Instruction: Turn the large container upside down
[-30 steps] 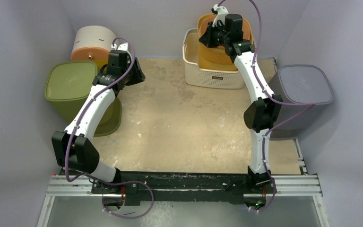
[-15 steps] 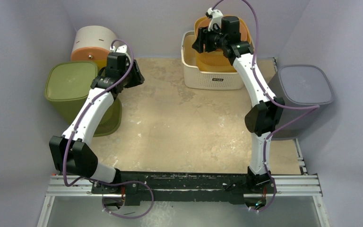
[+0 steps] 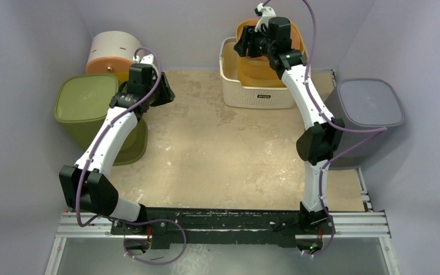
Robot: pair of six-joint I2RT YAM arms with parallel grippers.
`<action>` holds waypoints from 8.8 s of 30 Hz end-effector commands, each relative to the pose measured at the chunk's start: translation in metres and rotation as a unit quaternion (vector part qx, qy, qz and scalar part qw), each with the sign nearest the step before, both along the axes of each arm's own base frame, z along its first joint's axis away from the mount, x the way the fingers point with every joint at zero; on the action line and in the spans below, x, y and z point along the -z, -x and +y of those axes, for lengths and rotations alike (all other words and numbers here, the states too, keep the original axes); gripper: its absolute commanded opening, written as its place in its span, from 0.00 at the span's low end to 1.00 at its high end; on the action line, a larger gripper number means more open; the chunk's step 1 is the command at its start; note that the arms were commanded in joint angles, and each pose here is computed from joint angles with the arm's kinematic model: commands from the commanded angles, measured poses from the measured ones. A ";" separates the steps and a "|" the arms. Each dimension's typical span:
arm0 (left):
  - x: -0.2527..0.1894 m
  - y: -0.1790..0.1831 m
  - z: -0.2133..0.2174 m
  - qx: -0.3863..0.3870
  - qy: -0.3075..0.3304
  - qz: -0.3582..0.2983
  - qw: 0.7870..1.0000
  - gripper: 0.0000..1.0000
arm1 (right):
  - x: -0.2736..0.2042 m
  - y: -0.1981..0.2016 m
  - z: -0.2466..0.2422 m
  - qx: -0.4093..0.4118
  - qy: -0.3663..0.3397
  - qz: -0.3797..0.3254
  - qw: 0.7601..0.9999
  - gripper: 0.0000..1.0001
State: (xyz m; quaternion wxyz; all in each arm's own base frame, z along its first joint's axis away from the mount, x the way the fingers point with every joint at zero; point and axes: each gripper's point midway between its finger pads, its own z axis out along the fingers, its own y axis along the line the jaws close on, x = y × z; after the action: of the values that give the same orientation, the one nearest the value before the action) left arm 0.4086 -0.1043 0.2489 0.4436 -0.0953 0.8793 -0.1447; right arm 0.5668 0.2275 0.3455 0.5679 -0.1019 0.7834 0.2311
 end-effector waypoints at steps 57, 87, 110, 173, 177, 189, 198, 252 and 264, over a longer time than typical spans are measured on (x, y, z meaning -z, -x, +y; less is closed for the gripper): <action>-0.046 -0.005 -0.008 0.014 0.029 -0.055 0.998 0.55 | 0.066 -0.022 -0.043 0.025 0.139 0.043 0.989 0.00; -0.075 0.010 -0.005 0.016 0.035 -0.091 0.995 0.60 | -0.262 0.094 -0.071 0.067 -0.030 -0.312 0.947 0.00; -0.169 0.024 0.022 -0.036 0.017 -0.189 0.981 0.63 | -0.358 0.256 -0.050 -0.094 -0.128 -0.407 0.899 0.00; -0.233 0.094 0.034 -0.068 0.102 -0.264 0.957 0.69 | 0.072 0.294 0.140 -0.103 0.188 0.070 0.974 0.45; -0.231 0.094 0.033 -0.067 0.102 -0.263 0.957 0.69 | 0.081 0.300 0.134 -0.106 0.195 0.087 0.971 0.43; -0.229 0.095 0.032 -0.063 0.104 -0.259 0.958 0.69 | 0.100 0.304 0.135 -0.099 0.192 0.115 0.970 0.25; -0.260 0.102 0.035 -0.065 0.109 -0.281 0.951 0.70 | -0.008 0.312 0.177 -0.158 0.016 0.052 0.986 0.00; -0.267 0.087 0.028 -0.059 0.113 -0.282 0.951 0.72 | 0.162 0.327 0.043 -0.102 -0.633 0.269 0.719 0.23; -0.230 0.067 0.017 -0.046 0.107 -0.239 0.964 0.72 | 0.207 0.318 0.024 -0.060 -0.590 0.293 0.750 0.32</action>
State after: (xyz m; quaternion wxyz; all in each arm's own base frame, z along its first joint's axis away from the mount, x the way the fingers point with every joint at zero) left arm 0.3383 -0.0812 0.4696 0.6212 -0.1604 0.7335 -0.2244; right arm 0.2494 0.2468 0.0557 0.1674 0.3940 0.6898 0.5839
